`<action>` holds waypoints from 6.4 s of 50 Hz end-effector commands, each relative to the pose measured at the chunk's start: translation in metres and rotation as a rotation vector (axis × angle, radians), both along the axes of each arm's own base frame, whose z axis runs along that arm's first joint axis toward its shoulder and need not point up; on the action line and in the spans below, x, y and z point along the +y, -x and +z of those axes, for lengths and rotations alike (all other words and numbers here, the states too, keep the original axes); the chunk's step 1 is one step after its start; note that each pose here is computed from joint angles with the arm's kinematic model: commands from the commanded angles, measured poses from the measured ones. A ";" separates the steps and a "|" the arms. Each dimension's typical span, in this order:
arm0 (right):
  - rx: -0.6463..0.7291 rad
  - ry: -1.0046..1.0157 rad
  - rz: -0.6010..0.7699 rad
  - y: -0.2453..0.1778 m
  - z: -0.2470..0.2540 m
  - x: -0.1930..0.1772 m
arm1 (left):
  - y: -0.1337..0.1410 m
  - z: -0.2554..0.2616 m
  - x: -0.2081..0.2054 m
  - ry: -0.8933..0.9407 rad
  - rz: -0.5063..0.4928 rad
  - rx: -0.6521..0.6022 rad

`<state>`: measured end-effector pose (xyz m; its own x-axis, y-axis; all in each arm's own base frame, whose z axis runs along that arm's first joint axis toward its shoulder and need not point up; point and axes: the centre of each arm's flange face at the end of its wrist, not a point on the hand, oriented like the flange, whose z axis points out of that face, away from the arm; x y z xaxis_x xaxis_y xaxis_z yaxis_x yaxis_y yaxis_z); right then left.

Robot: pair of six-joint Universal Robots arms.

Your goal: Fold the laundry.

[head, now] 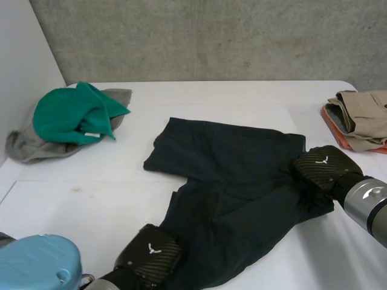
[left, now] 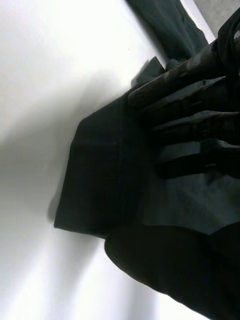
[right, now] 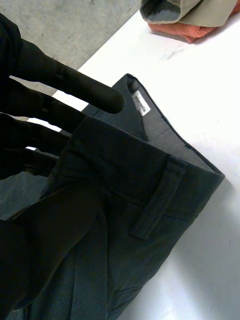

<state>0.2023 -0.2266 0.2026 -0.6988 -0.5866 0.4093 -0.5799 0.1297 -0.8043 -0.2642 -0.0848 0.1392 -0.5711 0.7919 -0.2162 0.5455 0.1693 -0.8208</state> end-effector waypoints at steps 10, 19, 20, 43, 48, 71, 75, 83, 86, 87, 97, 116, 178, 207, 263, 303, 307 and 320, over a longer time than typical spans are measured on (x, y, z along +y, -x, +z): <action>0.039 0.048 0.015 0.005 0.027 0.021 | 0.002 0.052 -0.008 0.223 0.061 0.120; 0.440 -0.084 0.230 0.030 0.036 0.087 | -0.033 0.082 0.039 0.010 -0.018 -0.023; 0.455 -0.074 0.235 0.032 0.037 0.086 | -0.034 0.083 0.040 -0.006 -0.025 -0.024; 0.129 0.176 -0.052 -0.019 -0.007 -0.098 | 0.087 0.054 -0.218 0.562 0.073 0.108; 0.095 0.287 -0.074 -0.041 -0.022 -0.138 | 0.099 0.032 -0.266 0.606 0.102 0.126; -0.019 0.319 -0.101 -0.052 0.025 -0.104 | 0.084 0.086 -0.218 0.709 0.106 0.220; -0.010 0.146 -0.038 -0.034 0.013 -0.073 | 0.065 0.078 -0.186 0.637 0.098 0.199; -0.034 -0.048 -0.092 -0.003 -0.029 -0.059 | 0.047 0.056 -0.153 0.484 0.113 0.234; -0.053 0.001 -0.100 0.001 -0.037 -0.066 | 0.048 0.054 -0.148 0.459 0.111 0.250; -0.059 0.026 -0.102 0.001 -0.041 -0.071 | 0.049 0.053 -0.146 0.452 0.107 0.254; -0.014 0.024 -0.197 0.020 -0.075 -0.093 | 0.053 0.056 -0.141 0.459 0.097 0.264; 0.154 0.470 0.194 -0.065 0.014 -0.041 | 0.033 0.085 -0.128 0.514 0.129 0.294; 0.053 0.382 -0.008 -0.003 0.016 -0.086 | 0.018 0.089 -0.126 0.484 0.183 0.385; -0.442 0.170 0.343 -0.097 0.046 -0.002 | 0.053 0.141 -0.152 0.539 0.223 0.575; -0.100 0.186 0.184 -0.069 -0.002 0.001 | 0.086 0.178 -0.142 0.367 0.052 0.497; -0.269 0.437 0.243 -0.127 -0.073 -0.036 | 0.097 0.176 -0.099 0.155 -0.400 0.517; -0.349 0.537 0.176 -0.121 -0.027 -0.073 | 0.096 0.186 -0.098 0.187 -0.406 0.532; -0.472 0.788 -0.164 0.018 0.115 -0.198 | 0.091 0.224 -0.098 0.301 -0.391 0.608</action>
<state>0.2650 -0.3717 0.2686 -0.8832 -0.3116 0.3505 -0.1733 -0.4777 -0.8613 -0.3560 -0.1802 0.3554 -0.3248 0.9257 -0.1941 -0.0105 -0.2087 -0.9779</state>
